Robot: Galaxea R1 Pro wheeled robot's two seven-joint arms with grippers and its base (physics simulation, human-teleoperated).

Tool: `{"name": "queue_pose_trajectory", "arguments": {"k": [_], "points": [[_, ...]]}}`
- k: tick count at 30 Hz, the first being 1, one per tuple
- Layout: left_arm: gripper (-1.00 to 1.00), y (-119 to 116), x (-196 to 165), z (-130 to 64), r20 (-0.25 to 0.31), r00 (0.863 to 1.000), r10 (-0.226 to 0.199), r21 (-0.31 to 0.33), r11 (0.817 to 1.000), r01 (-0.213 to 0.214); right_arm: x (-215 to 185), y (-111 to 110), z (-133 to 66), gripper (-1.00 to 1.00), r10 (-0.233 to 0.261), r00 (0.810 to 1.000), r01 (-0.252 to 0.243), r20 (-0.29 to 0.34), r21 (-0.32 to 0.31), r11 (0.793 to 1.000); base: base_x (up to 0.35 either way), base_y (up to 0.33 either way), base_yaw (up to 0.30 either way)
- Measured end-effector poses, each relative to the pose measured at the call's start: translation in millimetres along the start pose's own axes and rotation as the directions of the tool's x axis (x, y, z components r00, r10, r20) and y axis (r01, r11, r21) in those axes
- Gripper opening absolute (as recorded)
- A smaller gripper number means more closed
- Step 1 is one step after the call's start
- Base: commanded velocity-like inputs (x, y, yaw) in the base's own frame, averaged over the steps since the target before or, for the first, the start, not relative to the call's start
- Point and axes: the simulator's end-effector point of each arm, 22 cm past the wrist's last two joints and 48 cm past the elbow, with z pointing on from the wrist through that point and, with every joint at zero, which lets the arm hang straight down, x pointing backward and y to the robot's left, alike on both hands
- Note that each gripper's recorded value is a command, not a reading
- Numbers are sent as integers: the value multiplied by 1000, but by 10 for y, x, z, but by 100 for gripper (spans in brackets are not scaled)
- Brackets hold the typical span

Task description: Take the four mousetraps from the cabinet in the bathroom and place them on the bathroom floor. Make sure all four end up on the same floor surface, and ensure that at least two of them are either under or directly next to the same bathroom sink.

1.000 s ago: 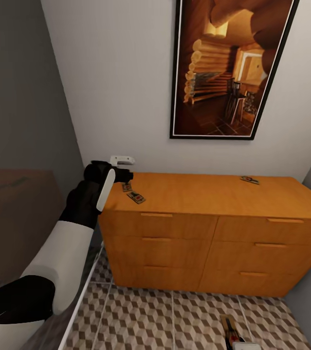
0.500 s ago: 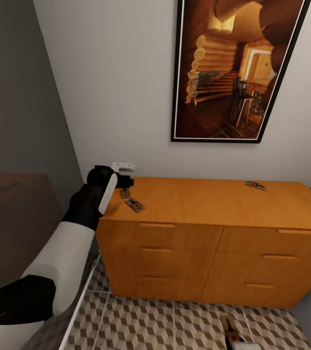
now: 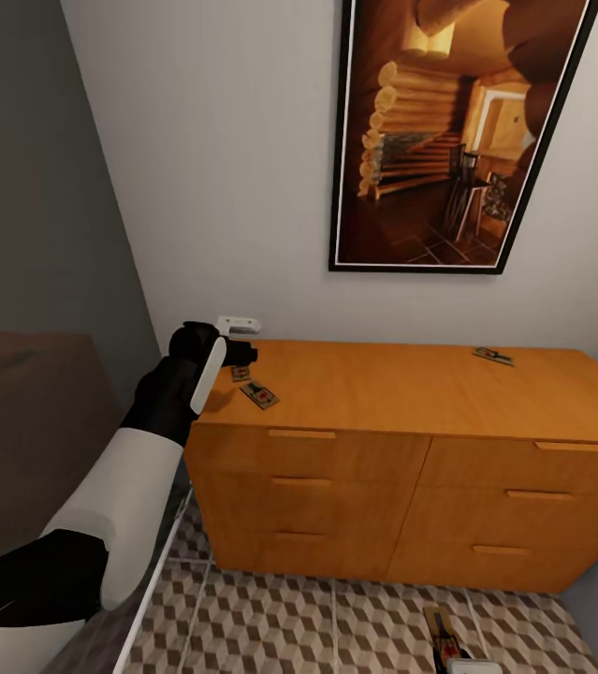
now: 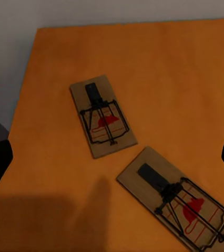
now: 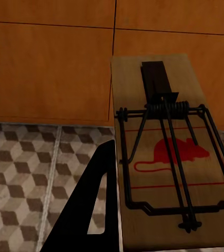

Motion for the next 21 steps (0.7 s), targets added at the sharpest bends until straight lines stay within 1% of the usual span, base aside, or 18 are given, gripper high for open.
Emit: {"name": "queue_pose_trajectory", "arguments": {"k": [4,12,21], "points": [[100,-1,6,4,-1,1000,0,1,1000,0,0,1,0,-100,0,1000,0,0,0,1000,12,0,0],[100,-2,8,4,-2,1000,0,1,1000,0,0,1,-1,-100,0,1000,0,0,0,1000,125,0,0],[100,-3,33,15,-6,1000,0,1,1000,0,0,1,0,-100,0,1000,0,0,0,1000,15,0,0]]}}
